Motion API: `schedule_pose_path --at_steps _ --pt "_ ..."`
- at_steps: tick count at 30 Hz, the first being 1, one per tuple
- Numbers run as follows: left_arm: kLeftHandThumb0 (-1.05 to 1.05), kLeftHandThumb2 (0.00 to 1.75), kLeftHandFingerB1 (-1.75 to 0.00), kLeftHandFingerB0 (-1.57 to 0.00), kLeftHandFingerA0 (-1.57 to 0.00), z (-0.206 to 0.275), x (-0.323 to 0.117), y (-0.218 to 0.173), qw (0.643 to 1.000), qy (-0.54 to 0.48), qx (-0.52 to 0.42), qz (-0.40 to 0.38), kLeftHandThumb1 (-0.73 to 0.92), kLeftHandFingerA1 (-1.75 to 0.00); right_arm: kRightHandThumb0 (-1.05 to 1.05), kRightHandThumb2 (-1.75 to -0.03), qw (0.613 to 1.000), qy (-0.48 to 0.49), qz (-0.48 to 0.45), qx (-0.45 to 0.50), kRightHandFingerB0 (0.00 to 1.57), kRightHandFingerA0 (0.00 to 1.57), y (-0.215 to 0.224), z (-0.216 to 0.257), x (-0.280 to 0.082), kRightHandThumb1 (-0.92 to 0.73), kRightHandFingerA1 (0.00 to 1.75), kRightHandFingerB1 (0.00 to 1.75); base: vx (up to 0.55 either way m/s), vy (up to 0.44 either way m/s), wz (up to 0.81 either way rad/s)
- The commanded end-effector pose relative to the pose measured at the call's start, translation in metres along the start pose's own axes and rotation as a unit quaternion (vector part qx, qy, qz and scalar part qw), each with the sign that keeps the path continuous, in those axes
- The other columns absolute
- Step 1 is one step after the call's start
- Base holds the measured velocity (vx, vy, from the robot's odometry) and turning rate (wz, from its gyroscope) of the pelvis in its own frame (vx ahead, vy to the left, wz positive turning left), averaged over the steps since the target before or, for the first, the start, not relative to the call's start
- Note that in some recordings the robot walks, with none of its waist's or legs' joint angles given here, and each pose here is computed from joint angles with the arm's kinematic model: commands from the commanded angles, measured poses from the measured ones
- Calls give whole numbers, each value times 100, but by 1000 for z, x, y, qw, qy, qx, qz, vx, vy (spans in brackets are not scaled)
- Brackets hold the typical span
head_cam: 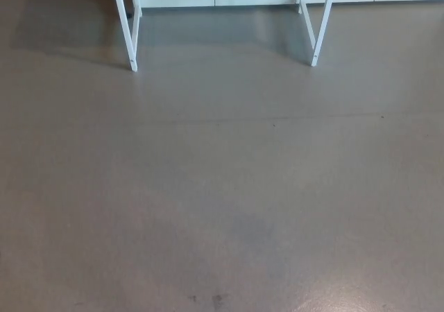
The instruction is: The robot walks towards a table in front, picks a dumpling toy with left hand and puts it in an orange round plate
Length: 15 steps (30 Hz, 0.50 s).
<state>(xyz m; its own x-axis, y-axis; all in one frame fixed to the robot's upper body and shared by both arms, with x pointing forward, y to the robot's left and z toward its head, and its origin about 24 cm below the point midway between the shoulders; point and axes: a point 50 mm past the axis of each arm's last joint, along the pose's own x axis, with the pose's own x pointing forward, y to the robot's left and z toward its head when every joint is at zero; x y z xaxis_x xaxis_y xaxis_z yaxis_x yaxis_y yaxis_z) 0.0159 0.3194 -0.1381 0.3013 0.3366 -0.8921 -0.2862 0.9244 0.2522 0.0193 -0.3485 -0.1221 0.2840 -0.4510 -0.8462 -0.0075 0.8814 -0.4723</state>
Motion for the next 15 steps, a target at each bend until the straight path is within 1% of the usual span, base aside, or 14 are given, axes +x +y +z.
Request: schedule_pose_path --at_steps 1,2,3,5,6,7,8,9,10,13,14,15 --pt "-47 88 -44 -34 -81 5 -1 6 1000 -22 -17 -1 44 -142 -27 -57 1000 -19 -13 9 46 96 -8 3 -1 -60 82 43 0 0 0" --pt "-47 88 -44 -34 -81 4 -1 6 1000 -20 -15 0 44 -142 -27 -57 1000 -18 -13 9 46 96 -8 1 -1 -60 82 43 0 0 0" --pt "-47 88 -42 -33 -79 3 -1 6 1000 -19 -10 1 46 -146 -28 -57 1000 -17 -13 7 45 92 -8 0 -2 -60 77 42 0 0 0" --pt "-47 88 -42 -33 -79 2 -2 6 1000 -19 -5 1 46 -146 -28 -57 1000 -15 -12 5 45 92 -8 -2 -2 -60 77 42 203 -28 3" --pt "-47 87 -42 -34 -82 2 -1 6 1000 -17 -9 4 45 -145 -24 -57 1000 -10 -10 2 45 88 -8 -3 -2 -58 67 42 0 0 0" --pt "-47 87 -42 -34 -82 2 -1 6 1000 -17 -11 5 45 -145 -24 -57 1000 -9 -10 1 45 88 -9 -3 -2 -58 67 42 0 0 0" --pt "-44 88 -40 -35 -76 2 -1 6 1000 -15 -18 3 43 -146 -23 -57 1000 -6 -10 3 44 86 -8 -4 -2 -57 65 42 7 -10 49" --pt "-44 88 -40 -35 -76 2 -1 6 1000 -15 -23 1 43 -146 -23 -57 1000 -4 -10 5 44 86 -8 -5 -2 -57 65 42 10 -3 -11" --pt "-46 88 -43 -34 -83 1 -1 7 1000 -13 -21 0 47 -140 -26 -57 1000 -4 -11 2 46 90 -8 -4 -1 -58 71 43 4 2 -14" --pt "-46 88 -43 -34 -83 1 -1 7 1000 -13 -11 2 47 -140 -26 -57 1000 -8 -11 -5 46 90 -8 -4 -1 -58 71 43 15 38 -2" --pt "-49 82 -42 -33 -78 1 -1 7 1000 -12 -5 4 50 -141 -26 -57 1000 -9 -11 -6 45 90 -8 -4 -2 -58 70 43 41 137 -11" --pt "-49 82 -42 -33 -78 2 -1 7 1000 -12 0 5 50 -141 -26 -57 1000 -10 -10 -7 45 90 -7 -4 -2 -58 70 43 -42 180 -15"
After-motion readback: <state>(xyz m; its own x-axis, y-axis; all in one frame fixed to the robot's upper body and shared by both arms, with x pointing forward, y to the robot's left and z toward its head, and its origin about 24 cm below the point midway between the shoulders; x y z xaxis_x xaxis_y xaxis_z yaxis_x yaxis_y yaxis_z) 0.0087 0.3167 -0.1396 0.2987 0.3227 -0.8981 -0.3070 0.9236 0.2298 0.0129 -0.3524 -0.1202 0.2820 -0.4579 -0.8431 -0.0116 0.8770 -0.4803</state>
